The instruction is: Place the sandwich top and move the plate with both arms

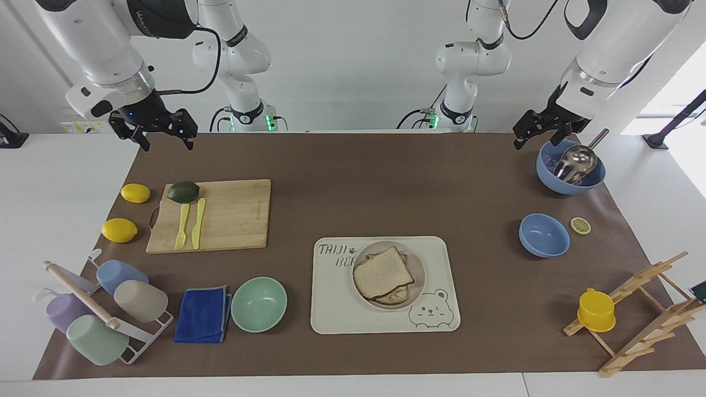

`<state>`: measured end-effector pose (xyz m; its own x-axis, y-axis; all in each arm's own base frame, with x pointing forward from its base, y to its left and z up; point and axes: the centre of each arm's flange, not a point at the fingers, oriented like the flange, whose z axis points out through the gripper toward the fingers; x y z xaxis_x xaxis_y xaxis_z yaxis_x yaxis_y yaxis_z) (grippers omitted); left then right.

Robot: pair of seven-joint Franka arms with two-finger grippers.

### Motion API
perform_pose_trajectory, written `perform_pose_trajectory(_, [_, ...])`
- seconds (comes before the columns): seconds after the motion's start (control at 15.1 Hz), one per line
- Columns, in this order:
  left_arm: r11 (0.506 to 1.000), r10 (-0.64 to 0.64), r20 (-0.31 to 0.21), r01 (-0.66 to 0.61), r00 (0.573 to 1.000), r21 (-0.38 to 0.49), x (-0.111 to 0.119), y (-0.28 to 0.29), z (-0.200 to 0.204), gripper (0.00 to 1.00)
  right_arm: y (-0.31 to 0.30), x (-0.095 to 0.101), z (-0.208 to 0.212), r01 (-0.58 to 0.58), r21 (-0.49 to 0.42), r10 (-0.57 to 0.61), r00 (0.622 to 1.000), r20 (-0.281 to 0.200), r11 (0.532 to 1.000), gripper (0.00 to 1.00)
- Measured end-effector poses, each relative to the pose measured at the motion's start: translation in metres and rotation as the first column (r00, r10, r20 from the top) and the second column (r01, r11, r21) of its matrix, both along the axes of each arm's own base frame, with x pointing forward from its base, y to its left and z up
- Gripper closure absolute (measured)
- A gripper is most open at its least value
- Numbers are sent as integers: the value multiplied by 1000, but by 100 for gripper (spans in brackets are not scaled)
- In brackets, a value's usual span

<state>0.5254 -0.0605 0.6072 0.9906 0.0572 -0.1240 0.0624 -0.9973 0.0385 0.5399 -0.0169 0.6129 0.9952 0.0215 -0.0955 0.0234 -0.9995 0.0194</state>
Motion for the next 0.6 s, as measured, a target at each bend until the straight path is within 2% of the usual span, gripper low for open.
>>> perform_pose_trajectory(0.27, [1000, -2, 3, 2, 1000, 0, 1, -2, -15, 0, -1, 0, 0, 2, 0, -2, 1000, 0, 1000, 0])
perform_pose_trajectory(0.46, [1000, -5, 40, 6, 999, -4, 15, -6, -4, 0, -1, 0, 0, 2, 0, -2, 1000, 0, 1000, 0])
perform_pose_trajectory(0.6, [1000, -11, 42, 11, 999, -1, 19, -8, -2, 0, -1, 0, 0, 2, 0, -2, 1000, 0, 1000, 0])
